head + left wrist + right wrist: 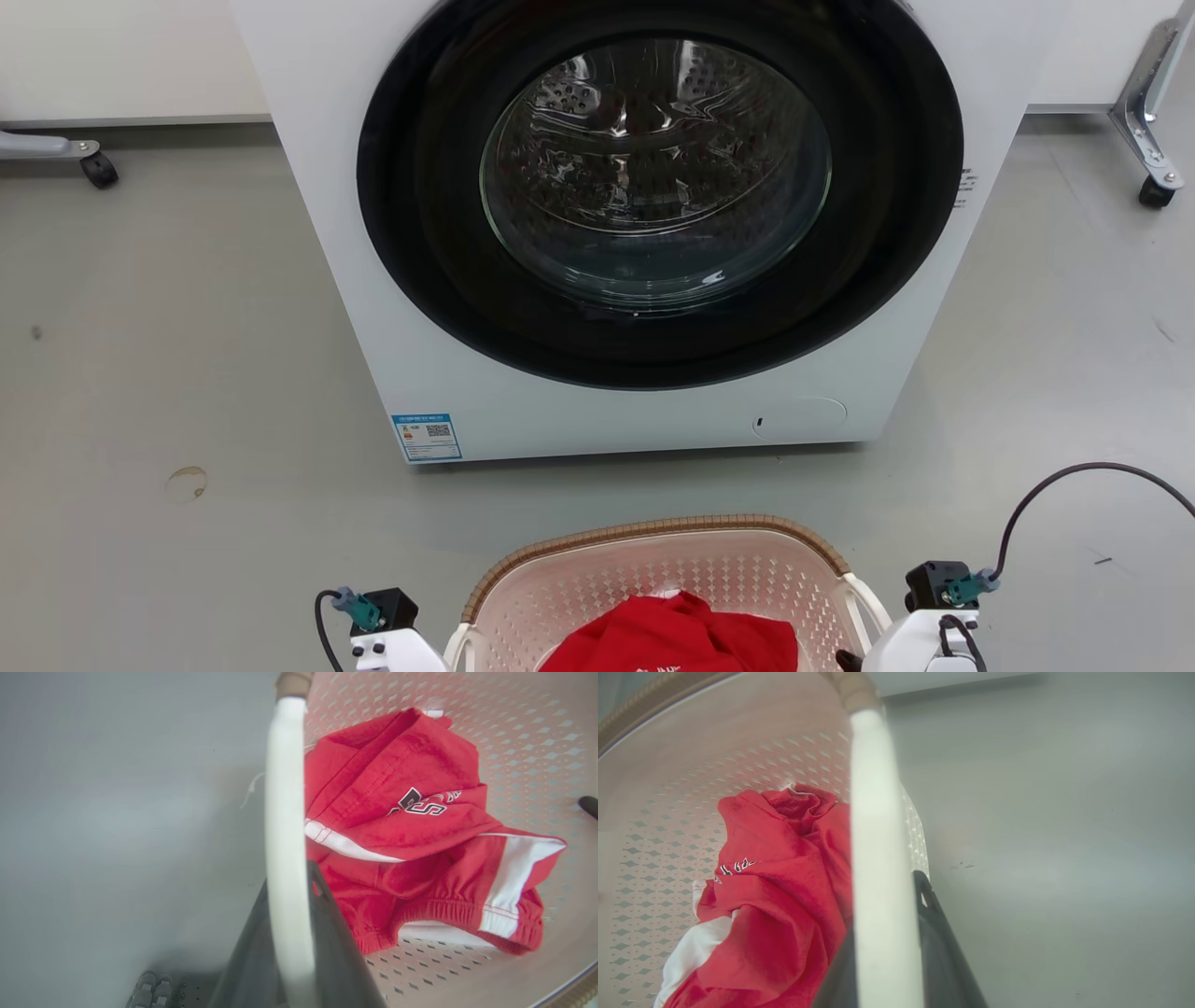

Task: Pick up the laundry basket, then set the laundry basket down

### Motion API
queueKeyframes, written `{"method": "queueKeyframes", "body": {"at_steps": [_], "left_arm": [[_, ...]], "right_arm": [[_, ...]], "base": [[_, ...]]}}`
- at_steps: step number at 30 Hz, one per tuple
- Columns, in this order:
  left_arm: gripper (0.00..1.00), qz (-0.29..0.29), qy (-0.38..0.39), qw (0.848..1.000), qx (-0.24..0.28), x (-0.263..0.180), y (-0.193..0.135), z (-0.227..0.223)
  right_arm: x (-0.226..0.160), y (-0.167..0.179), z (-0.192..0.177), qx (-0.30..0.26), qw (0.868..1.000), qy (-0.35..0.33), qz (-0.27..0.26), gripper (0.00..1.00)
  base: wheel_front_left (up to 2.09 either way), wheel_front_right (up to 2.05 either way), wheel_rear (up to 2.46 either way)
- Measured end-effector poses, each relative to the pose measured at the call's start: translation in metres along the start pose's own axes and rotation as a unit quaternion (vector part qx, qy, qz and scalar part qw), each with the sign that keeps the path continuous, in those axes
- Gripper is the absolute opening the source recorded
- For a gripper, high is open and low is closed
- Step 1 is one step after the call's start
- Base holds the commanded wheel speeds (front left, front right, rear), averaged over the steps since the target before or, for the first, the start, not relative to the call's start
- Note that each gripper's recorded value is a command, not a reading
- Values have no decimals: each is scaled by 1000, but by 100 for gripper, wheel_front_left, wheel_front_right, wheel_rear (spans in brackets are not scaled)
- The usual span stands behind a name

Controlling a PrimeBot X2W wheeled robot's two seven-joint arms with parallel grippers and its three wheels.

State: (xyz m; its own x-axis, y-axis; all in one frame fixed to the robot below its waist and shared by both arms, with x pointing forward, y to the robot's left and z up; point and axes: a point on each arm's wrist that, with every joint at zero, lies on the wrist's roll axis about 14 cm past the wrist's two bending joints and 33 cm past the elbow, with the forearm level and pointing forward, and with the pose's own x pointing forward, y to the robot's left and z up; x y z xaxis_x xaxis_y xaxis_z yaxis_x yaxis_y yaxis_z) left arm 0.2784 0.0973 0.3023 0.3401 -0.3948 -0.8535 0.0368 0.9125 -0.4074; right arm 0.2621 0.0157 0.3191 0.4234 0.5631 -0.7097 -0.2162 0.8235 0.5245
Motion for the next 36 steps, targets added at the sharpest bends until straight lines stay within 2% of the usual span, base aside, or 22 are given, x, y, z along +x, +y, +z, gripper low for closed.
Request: {"method": "queueKeyframes", "body": {"at_steps": [8, 14, 36], "left_arm": [[0, 2, -3, 1000, 2, 4, 2, 3], [0, 4, -9, 1000, 3, 11, 4, 17], [0, 16, 8, 1000, 0, 62, 25, 51]], "right_arm": [[4, -2, 1, 5, 1000, -1, 0, 0], [13, -6, 15, 5, 1000, -7, 1, 0], [65, -36, 45, 17, 1000, -2, -1, 0]], "base": [[0, 0, 0], [0, 0, 0], [0, 0, 0]]}}
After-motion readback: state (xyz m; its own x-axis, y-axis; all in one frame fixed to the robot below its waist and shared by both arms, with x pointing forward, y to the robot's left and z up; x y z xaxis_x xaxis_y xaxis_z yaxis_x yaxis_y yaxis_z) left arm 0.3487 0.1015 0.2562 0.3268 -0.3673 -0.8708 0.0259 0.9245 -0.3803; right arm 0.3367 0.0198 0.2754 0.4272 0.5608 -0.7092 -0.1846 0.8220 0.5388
